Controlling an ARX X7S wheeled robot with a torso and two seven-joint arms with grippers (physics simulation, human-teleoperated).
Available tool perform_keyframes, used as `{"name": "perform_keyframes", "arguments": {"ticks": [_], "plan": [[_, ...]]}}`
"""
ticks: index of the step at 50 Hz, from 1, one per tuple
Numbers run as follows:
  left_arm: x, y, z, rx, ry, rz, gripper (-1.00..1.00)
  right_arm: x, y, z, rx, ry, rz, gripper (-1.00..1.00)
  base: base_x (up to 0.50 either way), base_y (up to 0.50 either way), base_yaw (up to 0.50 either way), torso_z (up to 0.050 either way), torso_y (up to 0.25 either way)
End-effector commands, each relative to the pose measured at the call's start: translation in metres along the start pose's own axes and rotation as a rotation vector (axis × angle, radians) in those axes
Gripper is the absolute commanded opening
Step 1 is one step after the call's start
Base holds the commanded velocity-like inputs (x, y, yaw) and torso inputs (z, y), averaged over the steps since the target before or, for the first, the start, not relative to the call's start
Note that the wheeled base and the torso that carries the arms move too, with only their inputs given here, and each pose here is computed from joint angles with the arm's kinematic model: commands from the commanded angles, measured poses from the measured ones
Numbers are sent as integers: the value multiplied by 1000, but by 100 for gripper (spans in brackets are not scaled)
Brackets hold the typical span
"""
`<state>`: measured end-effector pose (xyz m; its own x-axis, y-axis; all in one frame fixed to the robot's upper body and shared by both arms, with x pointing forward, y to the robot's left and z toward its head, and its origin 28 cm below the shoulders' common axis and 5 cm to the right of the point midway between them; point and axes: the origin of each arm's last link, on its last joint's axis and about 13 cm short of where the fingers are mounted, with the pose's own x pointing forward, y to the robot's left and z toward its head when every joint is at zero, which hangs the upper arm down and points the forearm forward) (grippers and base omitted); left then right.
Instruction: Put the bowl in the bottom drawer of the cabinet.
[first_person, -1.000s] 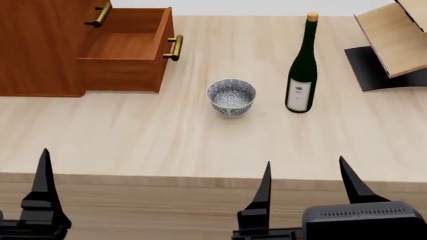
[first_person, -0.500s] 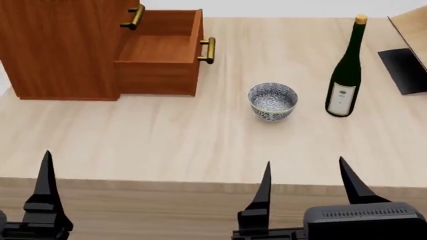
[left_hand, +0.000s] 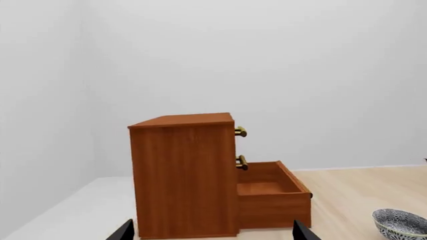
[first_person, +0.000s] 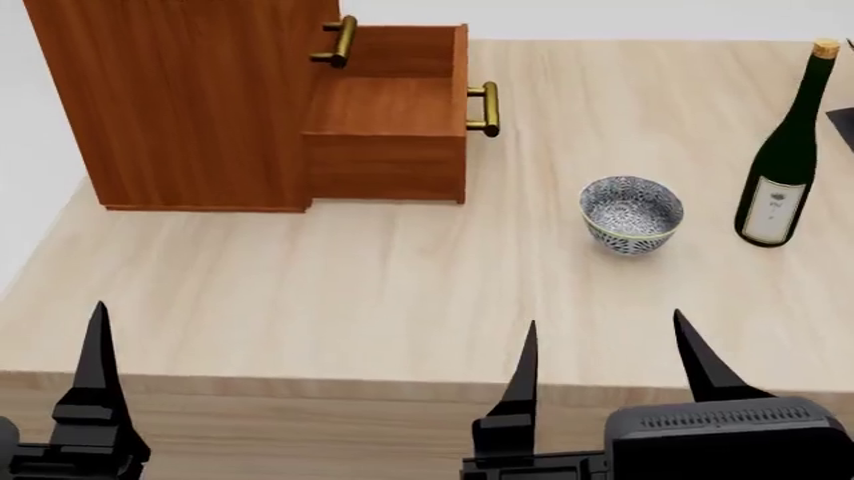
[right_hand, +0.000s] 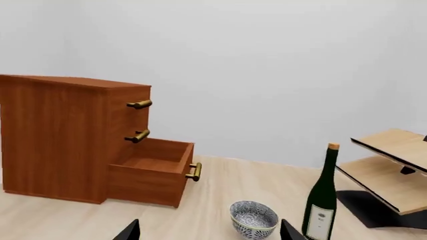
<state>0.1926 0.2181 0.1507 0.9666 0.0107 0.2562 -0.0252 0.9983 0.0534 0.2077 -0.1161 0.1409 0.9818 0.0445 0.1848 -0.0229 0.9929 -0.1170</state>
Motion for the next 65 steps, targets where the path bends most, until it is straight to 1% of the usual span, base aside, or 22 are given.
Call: {"name": "perform_keyframes", "arguments": {"ticks": [1, 11, 17, 30, 32, 36, 43, 55, 63, 64, 65], "plan": [[0, 0, 0, 0, 1, -2, 100, 0, 0, 1, 0, 0, -2, 100, 86, 273, 0, 0, 0], [-1, 0, -1, 0, 6, -2, 100, -1, 0, 0, 6, 2, -1, 100, 111, 229, 0, 0, 0], [-2, -1, -2, -5, 9, -20, 100, -1, 0, 0, 1, 6, 1, 100, 154, 79, 0, 0, 0], [-2, -1, -3, -7, 0, -18, 100, -2, 0, -3, 3, 7, 0, 100, 166, 27, 0, 0, 0], [-2, -2, -2, -4, 1, -20, 100, -2, 1, -3, 2, 6, 13, 100, 170, 21, 0, 0, 0], [-2, -3, -3, -18, -2, -39, 100, -2, 0, -3, 1, 5, 5, 100, 165, 26, 0, 0, 0], [-2, -2, -2, -10, -3, -34, 100, -1, 1, -1, -3, 1, 21, 100, 166, 45, 0, 0, 0], [-1, -3, 1, -10, -4, -39, 100, 0, 1, 1, -2, -3, 19, 100, 201, 86, 0, 0, 0], [-1, -3, -2, -10, 2, -38, 100, -1, 1, -1, -2, -1, 14, 100, 232, 78, 0, 0, 0], [-1, -3, -2, -2, 5, -32, 100, -1, 1, -1, -2, -1, 12, 100, 238, 66, 0, 0, 0], [-1, -2, -3, 26, 16, -9, 100, -1, 1, -2, -2, -1, 10, 100, 242, 35, 0, 0, 0]]}}
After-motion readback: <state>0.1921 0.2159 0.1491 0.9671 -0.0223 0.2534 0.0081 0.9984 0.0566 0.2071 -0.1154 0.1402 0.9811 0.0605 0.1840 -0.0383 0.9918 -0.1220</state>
